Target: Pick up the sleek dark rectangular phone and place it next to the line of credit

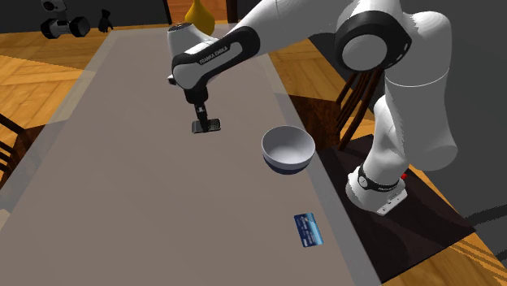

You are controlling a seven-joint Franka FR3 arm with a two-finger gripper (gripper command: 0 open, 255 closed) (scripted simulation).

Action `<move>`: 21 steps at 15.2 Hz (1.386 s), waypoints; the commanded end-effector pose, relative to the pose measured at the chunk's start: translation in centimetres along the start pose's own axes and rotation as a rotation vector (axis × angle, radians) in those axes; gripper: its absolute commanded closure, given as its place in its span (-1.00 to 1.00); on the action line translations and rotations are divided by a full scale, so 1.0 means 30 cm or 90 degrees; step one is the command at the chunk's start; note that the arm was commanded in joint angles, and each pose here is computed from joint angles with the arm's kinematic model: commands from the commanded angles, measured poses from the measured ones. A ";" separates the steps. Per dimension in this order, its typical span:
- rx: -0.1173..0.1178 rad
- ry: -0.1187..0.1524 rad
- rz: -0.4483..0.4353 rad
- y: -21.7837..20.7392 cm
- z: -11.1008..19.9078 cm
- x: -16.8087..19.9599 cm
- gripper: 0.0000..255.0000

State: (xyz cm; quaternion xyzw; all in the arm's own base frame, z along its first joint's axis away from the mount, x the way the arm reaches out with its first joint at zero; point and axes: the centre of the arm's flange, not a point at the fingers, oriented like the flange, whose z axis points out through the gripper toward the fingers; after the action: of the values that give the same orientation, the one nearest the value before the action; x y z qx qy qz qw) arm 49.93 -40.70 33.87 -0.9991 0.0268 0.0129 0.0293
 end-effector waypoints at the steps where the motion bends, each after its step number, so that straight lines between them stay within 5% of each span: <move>1: 0.000 0.000 0.000 -0.001 0.027 0.003 -1.00; 8: 0.000 0.000 0.000 -0.001 0.027 0.003 -1.00; 9: 0.000 0.000 0.000 -0.001 0.027 0.003 1.00; 21: 0.000 0.000 0.000 -0.004 -0.026 0.002 1.00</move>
State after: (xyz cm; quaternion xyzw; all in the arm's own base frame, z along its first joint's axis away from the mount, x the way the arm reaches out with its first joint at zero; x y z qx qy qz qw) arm 49.99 -40.62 34.14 -0.9991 0.0269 0.0126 0.0291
